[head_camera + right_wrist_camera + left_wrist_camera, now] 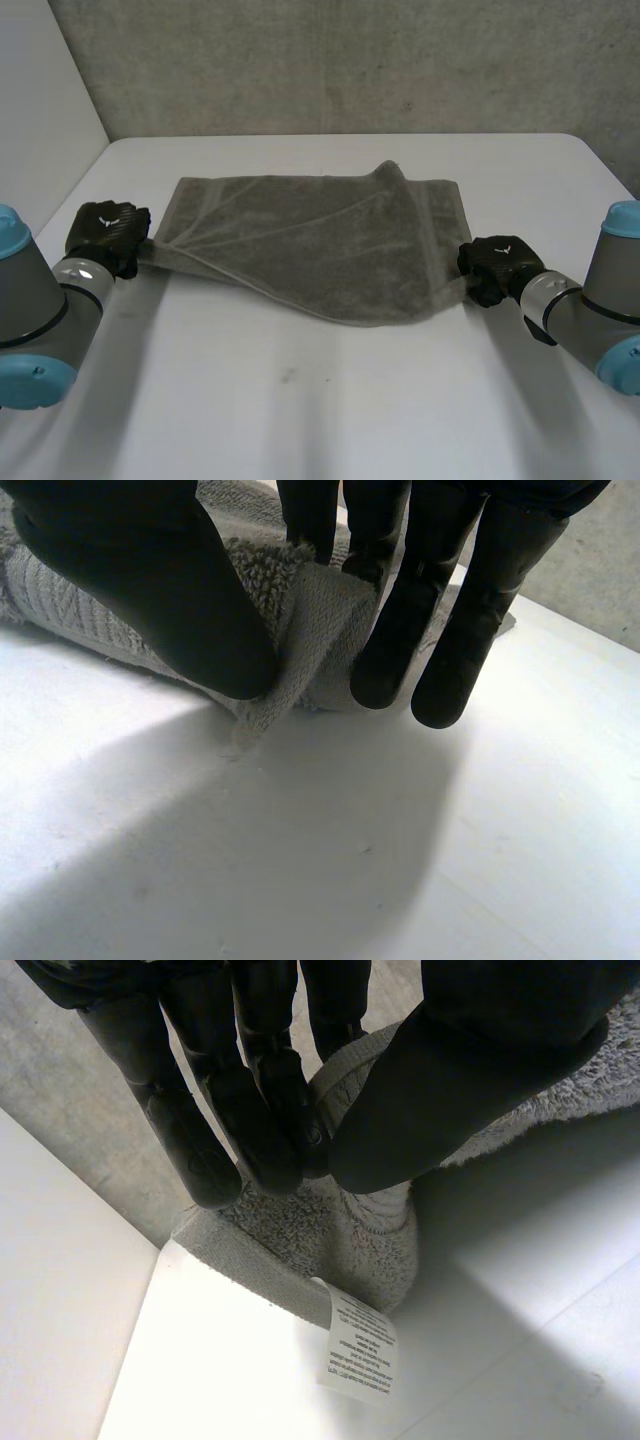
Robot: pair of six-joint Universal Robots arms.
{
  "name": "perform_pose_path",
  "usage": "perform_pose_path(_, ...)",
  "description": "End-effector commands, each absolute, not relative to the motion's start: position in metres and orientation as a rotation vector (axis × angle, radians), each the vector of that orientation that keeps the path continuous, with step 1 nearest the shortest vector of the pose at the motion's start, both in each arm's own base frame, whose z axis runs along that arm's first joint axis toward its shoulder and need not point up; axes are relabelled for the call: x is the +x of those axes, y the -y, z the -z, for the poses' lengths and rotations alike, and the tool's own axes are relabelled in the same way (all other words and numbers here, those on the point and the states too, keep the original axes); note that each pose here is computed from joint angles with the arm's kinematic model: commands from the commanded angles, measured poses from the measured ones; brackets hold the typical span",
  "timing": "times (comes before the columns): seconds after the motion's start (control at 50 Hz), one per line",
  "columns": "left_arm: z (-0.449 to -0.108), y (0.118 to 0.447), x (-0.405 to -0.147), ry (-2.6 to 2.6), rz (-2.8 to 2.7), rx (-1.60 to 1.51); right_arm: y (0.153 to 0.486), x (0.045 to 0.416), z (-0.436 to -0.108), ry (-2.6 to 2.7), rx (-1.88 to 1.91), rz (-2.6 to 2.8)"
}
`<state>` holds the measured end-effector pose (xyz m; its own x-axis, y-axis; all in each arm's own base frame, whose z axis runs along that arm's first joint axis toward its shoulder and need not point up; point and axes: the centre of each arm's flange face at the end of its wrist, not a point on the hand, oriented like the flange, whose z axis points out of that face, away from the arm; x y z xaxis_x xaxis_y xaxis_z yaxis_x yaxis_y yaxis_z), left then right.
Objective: Fold the towel.
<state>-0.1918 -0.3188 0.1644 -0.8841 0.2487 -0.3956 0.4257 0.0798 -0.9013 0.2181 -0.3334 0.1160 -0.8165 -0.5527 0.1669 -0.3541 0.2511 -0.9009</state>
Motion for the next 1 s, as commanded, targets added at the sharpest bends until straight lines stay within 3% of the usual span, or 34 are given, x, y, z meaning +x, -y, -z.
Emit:
perform_pose_path(0.02,-0.16,0.313,-0.195,-2.218,1.905,0.717,0.333,0.217,-0.129,-2.314,-0.904,1.648)
perform_pose_path(0.22,-0.155,0.308,-0.197,-2.232,1.882,0.743,0.31,0.209,-0.151,-2.377,-1.148,1.562)
perform_pose_path(0.38,-0.154,0.312,-0.191,-2.237,1.869,0.72,0.318,0.179,-0.143,-2.472,-1.13,1.512)
perform_pose_path(0.74,-0.14,0.296,-0.201,-2.325,1.872,0.875,0.315,0.182,-0.143,-2.446,-1.138,1.497)
perform_pose_path(0.9,-0.15,0.272,-0.195,-2.368,1.823,0.886,0.307,0.174,-0.169,-2.468,-1.267,1.475)
perform_pose_path(1.0,-0.168,0.239,-0.178,-2.398,1.699,0.901,0.292,0.149,-0.178,-2.56,-1.442,1.277)
